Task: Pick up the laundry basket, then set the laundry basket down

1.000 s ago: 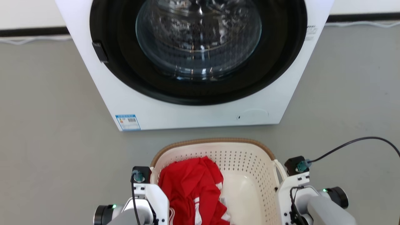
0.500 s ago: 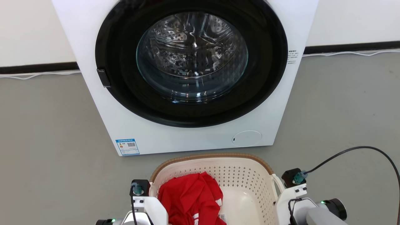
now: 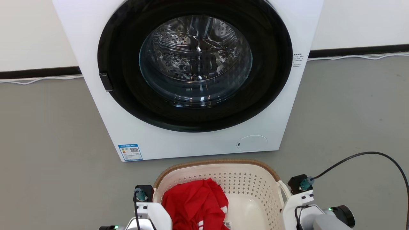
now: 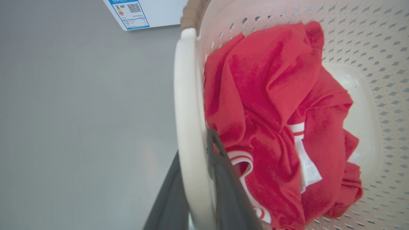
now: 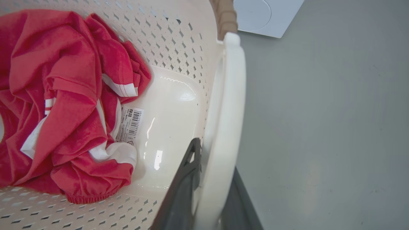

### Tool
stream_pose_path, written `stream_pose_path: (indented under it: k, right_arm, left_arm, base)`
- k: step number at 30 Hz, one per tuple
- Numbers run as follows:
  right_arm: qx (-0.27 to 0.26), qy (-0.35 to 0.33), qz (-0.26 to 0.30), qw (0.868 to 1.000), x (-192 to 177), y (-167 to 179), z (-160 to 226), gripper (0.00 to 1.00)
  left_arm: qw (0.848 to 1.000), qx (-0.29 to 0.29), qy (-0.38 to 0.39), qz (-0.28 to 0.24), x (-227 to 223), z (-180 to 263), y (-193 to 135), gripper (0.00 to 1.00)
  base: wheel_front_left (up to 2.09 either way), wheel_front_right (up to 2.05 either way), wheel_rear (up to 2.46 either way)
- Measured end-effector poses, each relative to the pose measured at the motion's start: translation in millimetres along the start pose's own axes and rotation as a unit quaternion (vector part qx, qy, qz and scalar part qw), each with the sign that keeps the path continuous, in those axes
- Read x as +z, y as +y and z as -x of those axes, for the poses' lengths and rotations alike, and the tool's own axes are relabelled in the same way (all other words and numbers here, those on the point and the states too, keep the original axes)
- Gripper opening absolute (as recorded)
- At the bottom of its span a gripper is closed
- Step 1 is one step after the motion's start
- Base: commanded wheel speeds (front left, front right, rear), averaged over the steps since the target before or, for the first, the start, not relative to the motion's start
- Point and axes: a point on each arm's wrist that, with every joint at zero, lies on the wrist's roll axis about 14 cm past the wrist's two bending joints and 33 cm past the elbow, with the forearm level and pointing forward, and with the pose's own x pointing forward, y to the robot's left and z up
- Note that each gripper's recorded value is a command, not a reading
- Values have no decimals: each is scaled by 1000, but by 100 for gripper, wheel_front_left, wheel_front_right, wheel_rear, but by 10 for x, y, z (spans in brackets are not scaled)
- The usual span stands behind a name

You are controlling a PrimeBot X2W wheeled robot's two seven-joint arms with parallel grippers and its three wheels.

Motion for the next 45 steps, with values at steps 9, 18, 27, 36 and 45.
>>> stream_pose_path:
  k: [9, 18, 27, 36, 45]
  right_arm:
    - [2, -1, -3, 1000, 12, 10, -9, 0]
    - [4, 4, -5, 1000, -15, 21, -20, 0]
    - [5, 6, -6, 1000, -22, 25, -32, 0]
    - [9, 9, -11, 1000, -36, 36, -70, 0]
    - [11, -4, -32, 999, 4, 14, -203, 0]
  left_arm:
    - [1000, 2, 6, 7, -39, -7, 17, 0]
    - [1000, 5, 14, 5, -82, -22, 36, 0]
    - [1000, 5, 16, 5, -97, -28, 40, 0]
    - [1000, 8, 20, 6, -94, -59, 67, 0]
    - [1000, 13, 16, 12, -4, -181, 120, 0]
  base:
    - [0, 0, 0]
    - [0, 0, 0]
    - [0, 0, 0]
    - [0, 0, 0]
    - [0, 0, 0]
